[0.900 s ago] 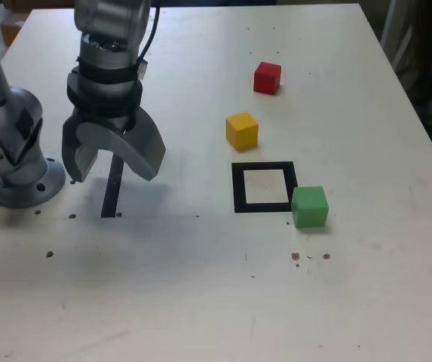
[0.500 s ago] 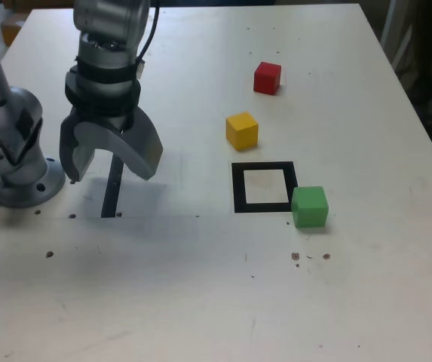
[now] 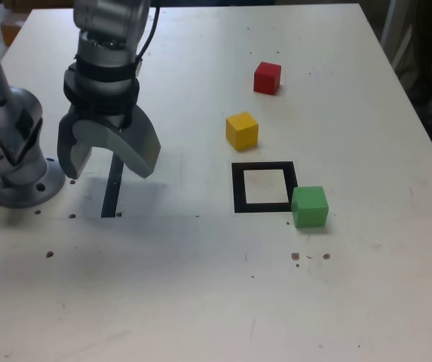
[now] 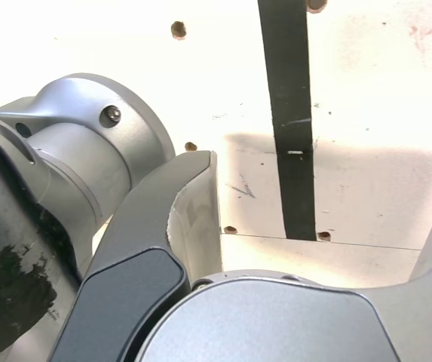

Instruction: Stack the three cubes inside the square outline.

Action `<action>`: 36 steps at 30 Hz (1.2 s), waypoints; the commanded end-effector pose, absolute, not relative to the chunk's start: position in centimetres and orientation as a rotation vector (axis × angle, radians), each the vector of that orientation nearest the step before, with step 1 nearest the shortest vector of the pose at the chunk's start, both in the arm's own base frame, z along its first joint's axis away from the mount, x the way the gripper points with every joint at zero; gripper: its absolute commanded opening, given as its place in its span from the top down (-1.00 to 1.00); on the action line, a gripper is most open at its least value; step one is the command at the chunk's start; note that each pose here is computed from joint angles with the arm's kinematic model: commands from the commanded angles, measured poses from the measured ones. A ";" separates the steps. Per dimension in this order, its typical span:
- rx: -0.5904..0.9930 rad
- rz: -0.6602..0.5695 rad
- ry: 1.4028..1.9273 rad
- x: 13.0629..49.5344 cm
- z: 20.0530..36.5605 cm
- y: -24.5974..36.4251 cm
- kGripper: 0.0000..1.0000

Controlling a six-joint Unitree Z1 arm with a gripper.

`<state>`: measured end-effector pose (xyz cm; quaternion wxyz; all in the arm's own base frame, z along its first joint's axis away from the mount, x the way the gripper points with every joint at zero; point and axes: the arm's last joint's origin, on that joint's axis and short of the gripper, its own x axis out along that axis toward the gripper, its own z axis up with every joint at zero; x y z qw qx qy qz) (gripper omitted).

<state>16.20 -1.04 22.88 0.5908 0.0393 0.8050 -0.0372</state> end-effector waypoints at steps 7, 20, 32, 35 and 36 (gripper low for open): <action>0.087 -0.112 1.842 17.5 24.9 1.0 -0.98; 0.186 -0.127 1.836 23.7 29.8 6.0 -0.99; 0.239 -0.093 1.686 28.5 33.8 12.7 -1.00; 0.240 -0.075 1.695 29.2 33.7 14.3 -1.00; 0.242 -0.068 1.698 29.4 33.6 14.8 -0.99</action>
